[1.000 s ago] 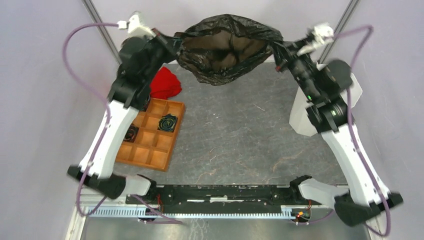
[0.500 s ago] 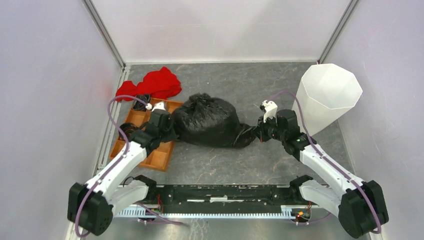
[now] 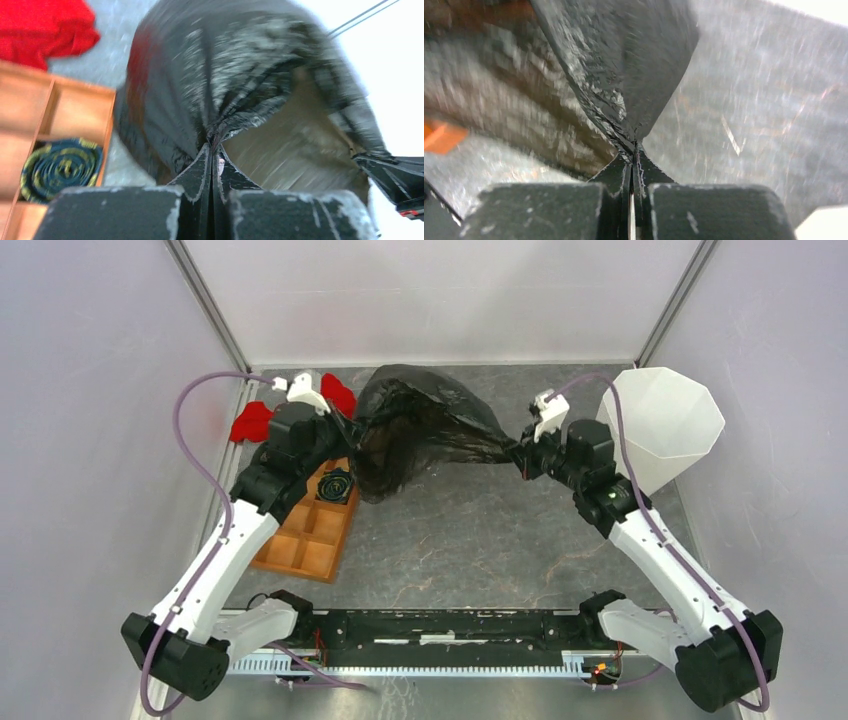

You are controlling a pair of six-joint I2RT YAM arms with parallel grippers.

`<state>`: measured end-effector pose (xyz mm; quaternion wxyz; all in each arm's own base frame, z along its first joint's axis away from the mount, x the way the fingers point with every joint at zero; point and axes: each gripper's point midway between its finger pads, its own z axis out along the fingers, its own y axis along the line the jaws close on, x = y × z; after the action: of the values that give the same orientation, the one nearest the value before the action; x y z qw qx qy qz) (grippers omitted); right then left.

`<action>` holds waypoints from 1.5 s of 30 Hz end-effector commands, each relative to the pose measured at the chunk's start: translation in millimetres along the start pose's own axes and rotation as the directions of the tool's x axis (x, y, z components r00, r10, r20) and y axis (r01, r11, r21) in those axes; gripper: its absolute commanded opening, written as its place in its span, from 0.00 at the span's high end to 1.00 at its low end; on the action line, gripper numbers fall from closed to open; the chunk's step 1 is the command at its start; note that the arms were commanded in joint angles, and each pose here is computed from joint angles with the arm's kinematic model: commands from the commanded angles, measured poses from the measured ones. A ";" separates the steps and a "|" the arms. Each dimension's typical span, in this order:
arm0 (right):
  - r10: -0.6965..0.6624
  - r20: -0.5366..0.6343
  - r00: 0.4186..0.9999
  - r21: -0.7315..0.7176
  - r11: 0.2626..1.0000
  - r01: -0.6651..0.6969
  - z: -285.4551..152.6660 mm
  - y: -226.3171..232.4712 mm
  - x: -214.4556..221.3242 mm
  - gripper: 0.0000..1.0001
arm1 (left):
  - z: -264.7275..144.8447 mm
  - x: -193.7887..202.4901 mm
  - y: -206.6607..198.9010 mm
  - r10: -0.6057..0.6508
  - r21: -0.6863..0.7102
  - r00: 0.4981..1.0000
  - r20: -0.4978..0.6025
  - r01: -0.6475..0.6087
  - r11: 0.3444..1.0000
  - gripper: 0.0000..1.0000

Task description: Put the trash bags into the trash bin

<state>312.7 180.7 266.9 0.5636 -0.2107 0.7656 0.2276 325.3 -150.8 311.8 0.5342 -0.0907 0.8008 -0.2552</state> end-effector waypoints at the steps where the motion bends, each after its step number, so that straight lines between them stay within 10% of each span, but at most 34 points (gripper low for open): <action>1: 0.020 -0.096 0.995 0.029 0.999 -0.017 -15.6 -3.1 48.0 1.00 | -7.8 62.7 46.8 0.071 -0.106 0.981 -0.179 -0.092 0.990 0.98; 9: -0.004 -0.012 1.000 -0.010 1.000 0.004 -20.4 6.6 -2.4 1.00 | -80.0 -45.9 6.2 0.121 0.001 0.961 0.250 -0.125 0.992 0.98; 15: 0.046 -0.029 0.999 -0.003 0.999 -0.046 -20.9 7.8 -0.5 0.96 | -96.2 -65.6 10.5 0.155 -0.026 0.917 0.368 -0.157 0.987 0.98; 26: -0.032 -0.063 0.997 0.129 0.991 0.040 -59.2 -8.1 -50.4 0.23 | -55.4 -18.8 35.2 0.182 -0.054 0.934 0.306 -0.173 0.983 0.98; 32: -0.063 0.035 0.997 0.215 0.975 0.054 -89.5 -13.8 -109.2 0.14 | -58.6 -12.6 32.5 0.218 -0.065 0.926 0.308 -0.208 0.976 0.98; 37: -0.079 -0.166 0.983 0.691 0.702 0.173 -119.7 -107.5 -100.5 0.16 | -61.5 -5.8 23.5 0.223 -0.037 0.927 0.301 -0.223 0.974 0.98; 45: -0.013 -0.486 0.874 0.821 0.335 0.462 -142.7 -163.9 -53.3 0.15 | -63.4 -2.6 22.0 0.229 -0.039 0.927 0.297 -0.228 0.973 0.98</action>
<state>336.0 24.2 355.3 0.5239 -0.0413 0.8277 -0.1965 270.5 -116.9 307.3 0.6505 -0.0402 0.7343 -0.1896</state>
